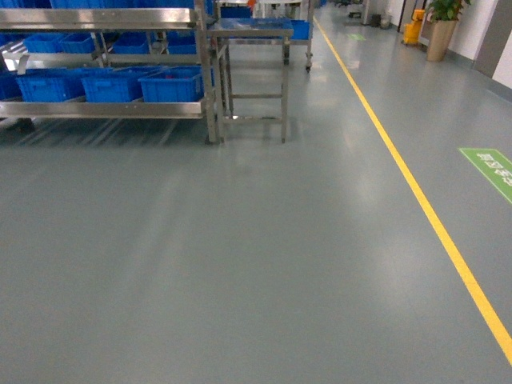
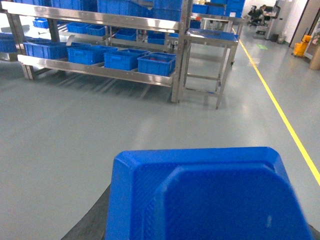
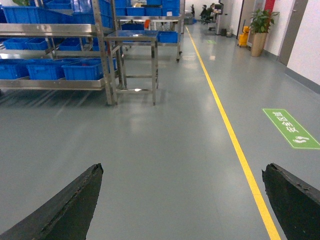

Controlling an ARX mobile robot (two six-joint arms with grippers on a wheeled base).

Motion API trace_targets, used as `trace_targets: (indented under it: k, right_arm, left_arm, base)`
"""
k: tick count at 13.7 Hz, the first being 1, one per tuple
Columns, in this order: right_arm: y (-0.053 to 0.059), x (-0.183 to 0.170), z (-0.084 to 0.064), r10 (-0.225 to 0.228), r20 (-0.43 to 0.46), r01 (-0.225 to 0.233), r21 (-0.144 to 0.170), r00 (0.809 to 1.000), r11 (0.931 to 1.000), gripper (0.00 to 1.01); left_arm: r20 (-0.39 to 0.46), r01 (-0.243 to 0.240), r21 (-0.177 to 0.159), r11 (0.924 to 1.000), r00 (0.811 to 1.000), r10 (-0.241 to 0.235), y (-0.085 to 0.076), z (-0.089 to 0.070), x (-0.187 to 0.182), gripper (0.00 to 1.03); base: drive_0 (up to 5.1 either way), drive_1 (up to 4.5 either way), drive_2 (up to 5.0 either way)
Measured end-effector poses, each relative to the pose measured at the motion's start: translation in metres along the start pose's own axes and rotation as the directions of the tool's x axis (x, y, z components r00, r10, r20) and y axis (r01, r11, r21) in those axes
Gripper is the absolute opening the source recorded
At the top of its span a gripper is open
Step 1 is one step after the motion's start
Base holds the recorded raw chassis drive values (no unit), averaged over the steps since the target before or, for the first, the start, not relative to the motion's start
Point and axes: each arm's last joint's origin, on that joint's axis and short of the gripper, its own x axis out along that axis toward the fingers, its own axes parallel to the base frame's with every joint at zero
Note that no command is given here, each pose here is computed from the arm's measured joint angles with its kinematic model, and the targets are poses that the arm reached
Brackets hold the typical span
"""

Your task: Pick blue part to blue bin on bottom shelf

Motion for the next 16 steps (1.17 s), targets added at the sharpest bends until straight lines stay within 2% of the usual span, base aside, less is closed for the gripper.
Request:
trace_targets:
  k: [16]
  right_arm:
    - [0.0, 0.0, 0.0, 0.0, 0.0, 0.0, 0.0, 1.0, 1.0, 0.98]
  left_arm:
    - [-0.002, 0.001, 0.002, 1.0, 1.0, -0.001, -0.0001, -0.0003, 0.0, 0.44]
  base:
    - [0.0, 4.32, -4.3]
